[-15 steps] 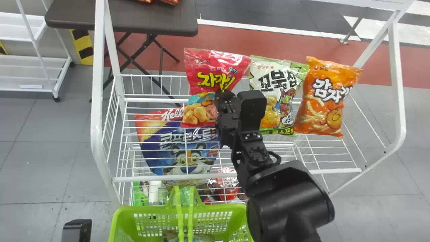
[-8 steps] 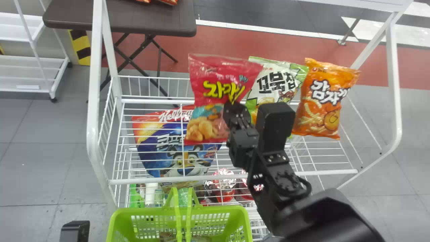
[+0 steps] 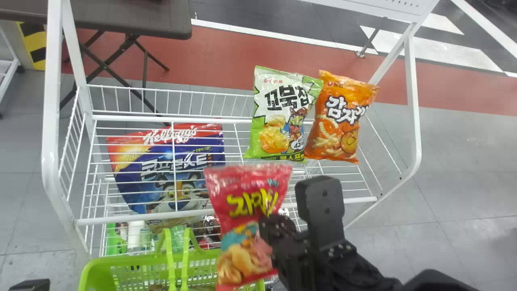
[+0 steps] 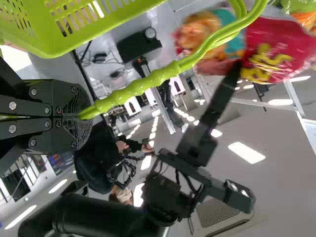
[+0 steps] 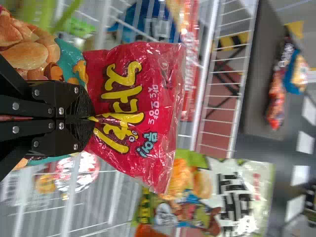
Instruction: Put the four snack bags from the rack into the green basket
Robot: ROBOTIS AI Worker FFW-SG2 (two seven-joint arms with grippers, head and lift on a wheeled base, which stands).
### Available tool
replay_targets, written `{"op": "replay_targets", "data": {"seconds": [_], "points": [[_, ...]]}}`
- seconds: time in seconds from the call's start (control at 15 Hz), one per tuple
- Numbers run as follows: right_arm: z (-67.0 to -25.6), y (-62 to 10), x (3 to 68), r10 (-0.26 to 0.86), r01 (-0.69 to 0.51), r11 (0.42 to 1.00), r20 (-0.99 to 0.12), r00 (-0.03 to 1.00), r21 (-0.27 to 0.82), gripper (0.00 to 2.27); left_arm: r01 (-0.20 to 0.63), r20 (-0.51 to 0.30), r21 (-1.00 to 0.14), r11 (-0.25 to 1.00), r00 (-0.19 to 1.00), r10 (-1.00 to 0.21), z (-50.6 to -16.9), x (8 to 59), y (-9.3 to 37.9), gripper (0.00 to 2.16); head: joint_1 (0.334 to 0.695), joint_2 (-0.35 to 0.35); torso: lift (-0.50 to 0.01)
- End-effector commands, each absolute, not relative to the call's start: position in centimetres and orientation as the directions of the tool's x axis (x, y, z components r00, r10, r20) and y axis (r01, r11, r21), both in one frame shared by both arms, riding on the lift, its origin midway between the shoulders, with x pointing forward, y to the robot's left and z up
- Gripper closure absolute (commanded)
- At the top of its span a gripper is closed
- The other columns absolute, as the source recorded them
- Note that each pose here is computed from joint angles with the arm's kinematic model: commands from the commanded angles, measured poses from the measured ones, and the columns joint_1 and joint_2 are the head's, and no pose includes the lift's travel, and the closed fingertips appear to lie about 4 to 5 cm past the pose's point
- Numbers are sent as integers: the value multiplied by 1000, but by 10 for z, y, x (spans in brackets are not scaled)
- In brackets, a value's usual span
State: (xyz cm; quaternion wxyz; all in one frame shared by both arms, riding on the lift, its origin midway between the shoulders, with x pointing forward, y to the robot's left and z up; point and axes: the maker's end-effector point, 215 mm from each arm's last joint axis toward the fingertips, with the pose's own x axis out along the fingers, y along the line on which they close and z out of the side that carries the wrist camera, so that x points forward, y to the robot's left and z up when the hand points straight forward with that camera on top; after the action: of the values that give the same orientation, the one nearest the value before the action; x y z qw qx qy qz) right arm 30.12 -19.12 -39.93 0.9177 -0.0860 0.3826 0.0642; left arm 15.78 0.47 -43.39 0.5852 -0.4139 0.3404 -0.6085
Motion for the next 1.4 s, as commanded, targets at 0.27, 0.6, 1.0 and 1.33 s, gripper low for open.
{"op": "replay_targets", "data": {"seconds": [0.27,0.6,1.0,1.33], "points": [[-462,-160,205,158,-322,947,-882,444,8,2132,450,112,-889,-87,30,-993,-432,150,-1,2138,695,-350,-6],[-476,-108,203,293,-363,922,-852,435,131,2132,449,112,-889,-92,19,-994,-432,145,-5,2138,695,-350,-6],[-499,-123,158,255,-410,906,-908,332,104,2135,461,106,-884,-79,33,-994,-433,148,-1,2138,695,-350,-6],[-497,-123,164,260,-404,909,-897,358,102,579,469,113,-879,-85,31,-993,-432,150,-6,2138,695,-350,-6]]}}
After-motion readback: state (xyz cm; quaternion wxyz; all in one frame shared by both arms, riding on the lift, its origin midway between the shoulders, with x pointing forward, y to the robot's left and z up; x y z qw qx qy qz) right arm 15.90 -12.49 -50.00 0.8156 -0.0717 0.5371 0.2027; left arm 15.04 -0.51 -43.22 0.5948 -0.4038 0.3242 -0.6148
